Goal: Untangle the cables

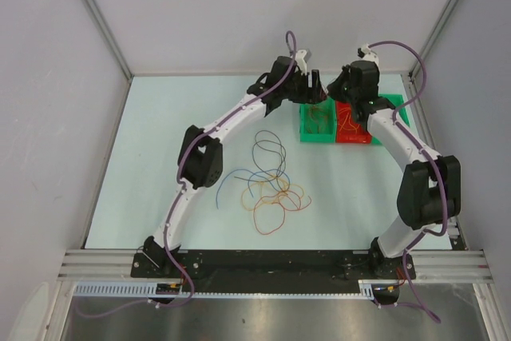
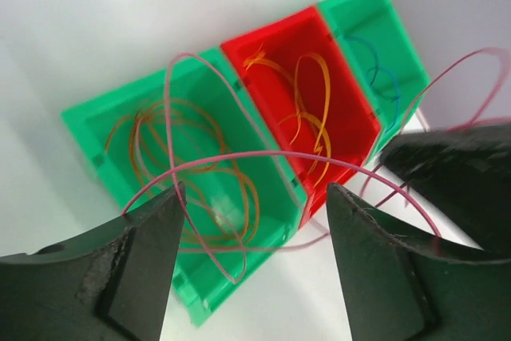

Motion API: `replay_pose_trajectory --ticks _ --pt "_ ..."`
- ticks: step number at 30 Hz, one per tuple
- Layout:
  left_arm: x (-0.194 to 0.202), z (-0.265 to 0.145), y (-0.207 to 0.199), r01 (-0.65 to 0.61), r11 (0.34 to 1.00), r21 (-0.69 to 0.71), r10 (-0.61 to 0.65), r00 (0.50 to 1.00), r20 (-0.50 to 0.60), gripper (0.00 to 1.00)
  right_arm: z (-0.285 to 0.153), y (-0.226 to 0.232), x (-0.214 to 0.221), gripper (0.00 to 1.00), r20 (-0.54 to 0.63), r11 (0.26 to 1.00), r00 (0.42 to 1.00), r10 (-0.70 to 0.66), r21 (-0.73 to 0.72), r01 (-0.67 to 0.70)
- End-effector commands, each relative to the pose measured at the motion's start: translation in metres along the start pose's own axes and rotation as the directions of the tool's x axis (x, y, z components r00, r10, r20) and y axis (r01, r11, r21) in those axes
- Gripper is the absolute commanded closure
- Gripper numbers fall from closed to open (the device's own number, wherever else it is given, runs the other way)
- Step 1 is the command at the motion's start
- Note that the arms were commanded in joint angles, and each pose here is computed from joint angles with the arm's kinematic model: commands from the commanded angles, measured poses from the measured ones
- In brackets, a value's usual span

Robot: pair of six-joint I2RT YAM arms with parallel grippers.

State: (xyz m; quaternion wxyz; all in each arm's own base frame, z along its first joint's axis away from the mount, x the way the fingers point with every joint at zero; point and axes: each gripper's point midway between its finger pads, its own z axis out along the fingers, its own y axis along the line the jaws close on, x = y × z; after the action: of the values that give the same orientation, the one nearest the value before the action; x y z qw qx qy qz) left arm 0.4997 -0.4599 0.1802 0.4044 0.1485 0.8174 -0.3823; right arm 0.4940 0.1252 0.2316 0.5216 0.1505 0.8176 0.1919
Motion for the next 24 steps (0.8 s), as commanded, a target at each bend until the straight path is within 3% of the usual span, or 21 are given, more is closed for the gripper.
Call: replay_pose_trajectory --ticks 1,12,16,19,23,24 --pt "-0.033 -0.04 -0.008 0.021 1.0 -0.017 -0.021 0.999 0.027 0.22 0.006 -0.009 -0.006 1.0 0.033 0.999 0.999 0.025 0.045 -0.027" --pt "-0.063 -0.098 -0.024 0.027 1.0 -0.009 -0.026 0.999 0.041 0.01 0.019 -0.056 0.008 1.0 -0.022 0.985 0.997 0.071 0.159 -0.066" --pt "-0.072 -0.121 -0.029 0.043 0.999 -0.01 -0.042 0.998 0.038 0.0 0.013 -0.057 -0.002 1.0 0.0 0.985 0.998 0.065 0.159 -0.064" --pt "-0.059 -0.14 -0.018 0.053 0.995 -0.083 -0.054 0.999 -0.001 0.0 0.008 -0.06 -0.009 1.0 0.013 0.984 0.999 0.052 0.169 -0.054" --pt "-0.04 -0.204 -0.019 0.029 0.985 -0.169 -0.033 0.999 -0.02 0.0 0.005 -0.052 -0.012 1.0 0.024 0.987 1.0 0.02 0.162 -0.023" --pt "-0.007 -0.211 -0.003 0.036 0.976 -0.215 -0.055 0.995 -0.086 0.0 0.007 -0.049 -0.01 1.0 0.019 0.988 1.0 0.005 0.155 -0.008"
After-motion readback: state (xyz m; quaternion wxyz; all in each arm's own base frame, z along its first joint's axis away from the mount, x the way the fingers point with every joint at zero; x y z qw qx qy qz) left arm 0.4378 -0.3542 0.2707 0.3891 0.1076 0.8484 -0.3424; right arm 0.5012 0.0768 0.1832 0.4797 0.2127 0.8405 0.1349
